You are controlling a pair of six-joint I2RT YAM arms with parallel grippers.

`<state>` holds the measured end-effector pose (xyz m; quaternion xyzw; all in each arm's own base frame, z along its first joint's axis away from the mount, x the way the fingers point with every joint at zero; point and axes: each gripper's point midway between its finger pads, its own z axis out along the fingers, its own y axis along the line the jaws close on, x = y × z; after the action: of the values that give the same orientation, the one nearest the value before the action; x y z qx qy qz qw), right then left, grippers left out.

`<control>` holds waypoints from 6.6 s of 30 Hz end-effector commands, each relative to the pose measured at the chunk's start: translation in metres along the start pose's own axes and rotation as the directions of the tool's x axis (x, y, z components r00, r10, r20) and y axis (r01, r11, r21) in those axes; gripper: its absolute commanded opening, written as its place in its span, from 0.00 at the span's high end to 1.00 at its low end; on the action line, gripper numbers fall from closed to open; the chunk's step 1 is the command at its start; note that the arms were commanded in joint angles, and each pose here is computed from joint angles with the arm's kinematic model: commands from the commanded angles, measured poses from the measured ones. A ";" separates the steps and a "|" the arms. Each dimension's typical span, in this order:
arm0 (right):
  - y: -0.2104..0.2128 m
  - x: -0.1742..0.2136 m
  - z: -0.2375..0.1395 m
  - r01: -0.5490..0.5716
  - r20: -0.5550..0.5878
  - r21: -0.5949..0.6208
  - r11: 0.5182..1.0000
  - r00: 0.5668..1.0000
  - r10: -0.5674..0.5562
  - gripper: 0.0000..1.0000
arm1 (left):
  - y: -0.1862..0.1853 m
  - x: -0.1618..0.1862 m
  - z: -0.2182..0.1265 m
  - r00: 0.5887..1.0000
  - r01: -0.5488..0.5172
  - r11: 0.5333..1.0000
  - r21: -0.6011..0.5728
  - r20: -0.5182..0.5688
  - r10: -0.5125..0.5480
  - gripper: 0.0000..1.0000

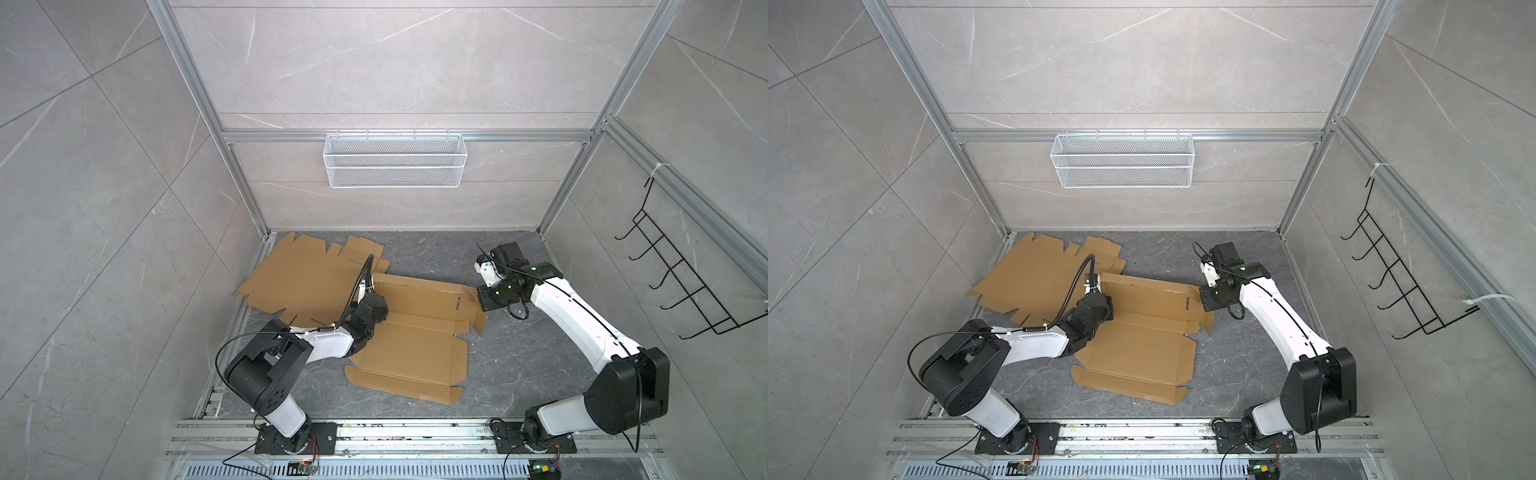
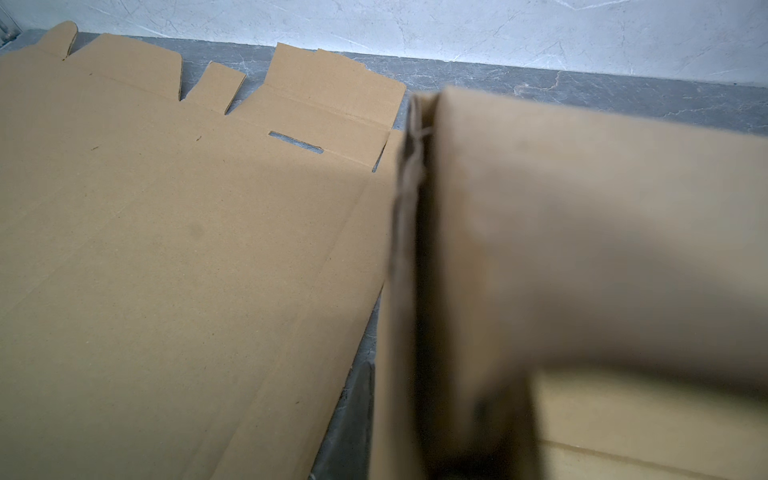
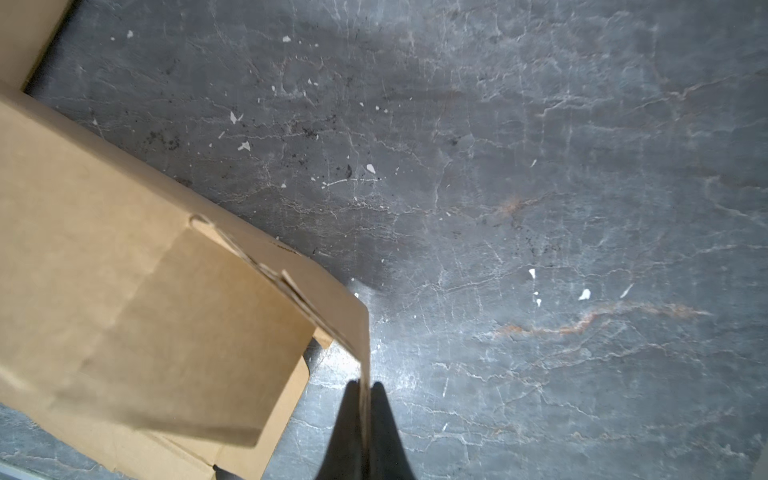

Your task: Fold the paper box

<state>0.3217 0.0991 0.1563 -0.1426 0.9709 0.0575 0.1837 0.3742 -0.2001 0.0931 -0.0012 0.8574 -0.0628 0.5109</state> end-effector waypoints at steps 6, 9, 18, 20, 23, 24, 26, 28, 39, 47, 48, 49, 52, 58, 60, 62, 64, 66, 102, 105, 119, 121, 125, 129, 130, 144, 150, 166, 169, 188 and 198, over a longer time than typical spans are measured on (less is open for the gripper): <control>0.058 0.012 -0.025 -0.092 0.016 -0.330 0.940 0.995 0.103 1.00 | 0.004 0.012 -0.001 0.999 0.028 1.000 0.007 -0.020 -0.028 1.00; 0.065 0.008 -0.031 -0.118 0.034 -0.373 0.920 0.989 0.141 1.00 | 0.001 0.006 -0.004 0.999 0.037 0.999 0.025 -0.008 -0.037 1.00; 0.068 -0.003 -0.008 -0.195 0.081 -0.326 0.925 0.969 0.233 0.94 | -0.007 0.008 -0.001 0.999 0.033 0.998 0.048 -0.007 -0.033 1.00; 0.074 -0.008 -0.003 -0.197 0.107 -0.346 0.917 0.963 0.248 0.93 | -0.007 0.014 0.001 1.000 0.026 0.999 0.046 -0.019 -0.025 1.00; 0.079 -0.007 0.007 -0.198 0.126 -0.373 0.907 0.957 0.261 0.86 | -0.004 0.020 0.003 0.999 0.014 0.999 0.033 -0.030 -0.013 1.00; 0.081 -0.007 0.009 -0.187 0.133 -0.388 0.903 0.958 0.255 0.80 | -0.003 0.021 0.003 0.999 0.010 0.999 0.031 -0.031 -0.009 1.00; 0.091 -0.009 0.013 -0.141 0.153 -0.443 0.885 0.961 0.230 0.67 | -0.002 0.024 0.003 0.999 -0.010 1.000 0.027 -0.038 0.011 1.00; 0.098 -0.012 0.011 -0.090 0.175 -0.483 0.871 0.965 0.197 0.59 | 0.000 0.026 0.002 0.998 -0.031 0.999 0.021 -0.046 0.032 1.00; 0.082 -0.036 -0.036 -0.004 0.316 -0.621 0.784 0.914 0.255 0.26 | 0.007 0.035 0.000 0.993 -0.080 0.997 0.002 -0.087 0.079 1.00; 0.038 -0.043 -0.067 -0.046 0.371 -0.578 0.815 0.874 0.313 0.28 | 0.009 0.036 0.000 0.992 -0.086 0.996 -0.006 -0.096 0.085 1.00; 0.031 -0.045 -0.070 -0.063 0.380 -0.567 0.821 0.865 0.329 0.28 | 0.009 0.037 0.000 0.992 -0.087 0.996 -0.007 -0.097 0.085 1.00; 0.023 -0.048 -0.073 -0.083 0.392 -0.555 0.828 0.851 0.348 0.28 | 0.010 0.038 0.000 0.991 -0.087 0.996 -0.008 -0.100 0.086 1.00; -0.012 -0.062 -0.084 -0.165 0.436 -0.533 0.830 0.787 0.437 0.30 | 0.009 0.040 0.001 0.990 -0.091 0.996 -0.004 -0.106 0.091 1.00; -0.116 -0.057 -0.059 -0.430 0.469 -0.178 0.885 0.754 0.460 0.37 | 0.008 0.040 0.001 0.988 -0.109 0.994 0.002 -0.111 0.108 1.00; -0.136 -0.058 -0.042 -0.425 0.475 -0.072 0.903 0.781 0.405 0.38 | 0.008 0.042 0.001 0.987 -0.114 0.993 0.007 -0.116 0.114 1.00; -0.140 -0.059 -0.018 -0.382 0.432 -0.049 0.923 0.825 0.365 0.39 | 0.007 0.043 0.002 0.986 -0.116 0.993 0.010 -0.119 0.116 1.00; -0.134 -0.061 0.007 -0.330 0.380 -0.082 0.940 0.862 0.336 0.40 | 0.006 0.043 0.003 0.986 -0.119 0.993 0.010 -0.120 0.119 1.00; -0.120 -0.058 0.032 -0.263 0.322 -0.092 0.960 0.905 0.279 0.41 | 0.005 0.042 0.004 0.986 -0.117 0.993 0.011 -0.119 0.117 1.00; 0.053 -0.013 0.042 0.197 0.317 -0.324 0.925 0.944 -0.090 0.35 | 0.003 0.034 0.003 0.987 -0.117 0.993 0.013 -0.111 0.117 1.00; 0.054 -0.007 0.046 0.177 0.330 -0.332 0.927 0.942 -0.062 0.34 | 0.003 0.035 0.003 0.988 -0.110 0.994 0.013 -0.112 0.111 1.00; 0.045 0.024 0.062 0.056 0.241 -0.317 0.947 0.970 0.024 0.46 | 0.006 0.038 0.001 0.986 -0.117 0.993 0.009 -0.121 0.118 1.00; 0.048 0.024 0.063 0.064 0.244 -0.328 0.943 0.970 0.019 0.46 | 0.006 0.039 0.001 0.985 -0.119 0.993 0.008 -0.124 0.119 1.00; 0.045 0.014 0.063 0.068 0.263 -0.310 0.948 0.965 0.016 0.43 | 0.005 0.039 0.002 0.985 -0.120 0.993 0.008 -0.125 0.120 1.00; 0.034 -0.010 0.060 0.070 0.322 -0.247 0.966 0.946 0.014 0.39 | 0.003 0.041 0.004 0.984 -0.118 0.993 0.019 -0.132 0.120 1.00; 0.032 -0.017 0.060 0.068 0.344 -0.234 0.970 0.939 0.018 0.39 | 0.001 0.042 0.004 0.983 -0.119 0.992 0.031 -0.139 0.123 1.00; 0.035 -0.059 0.058 0.103 0.513 -0.080 0.991 0.857 -0.047 0.39 | -0.005 0.038 0.005 0.982 -0.123 0.991 0.045 -0.137 0.128 1.00; 0.027 -0.067 0.065 0.106 0.503 0.066 0.992 0.855 -0.125 0.48 | -0.006 0.035 0.005 0.982 -0.125 0.991 0.047 -0.134 0.130 1.00; -0.007 -0.068 0.061 -0.088 0.372 0.624 0.777 0.908 -0.195 0.92 | -0.009 0.027 0.001 0.990 -0.073 0.996 0.054 -0.119 0.079 1.00; -0.004 -0.068 0.059 -0.095 0.367 0.661 0.745 0.906 -0.210 1.00 | -0.009 0.028 0.001 0.990 -0.068 0.996 0.057 -0.123 0.075 1.00; -0.003 -0.065 0.064 -0.121 0.337 0.648 0.752 0.931 -0.141 1.00 | -0.012 0.026 0.003 0.991 -0.055 0.997 0.060 -0.119 0.062 1.00; 0.017 -0.057 0.069 -0.088 0.350 0.437 0.895 0.933 -0.079 0.60 | -0.011 0.021 0.003 0.989 -0.081 0.995 0.051 -0.122 0.087 1.00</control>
<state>0.4002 0.1414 0.1151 -0.0720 0.8941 -0.1830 0.4024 0.3754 -0.2142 0.0922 0.0242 0.8641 -0.0792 0.4965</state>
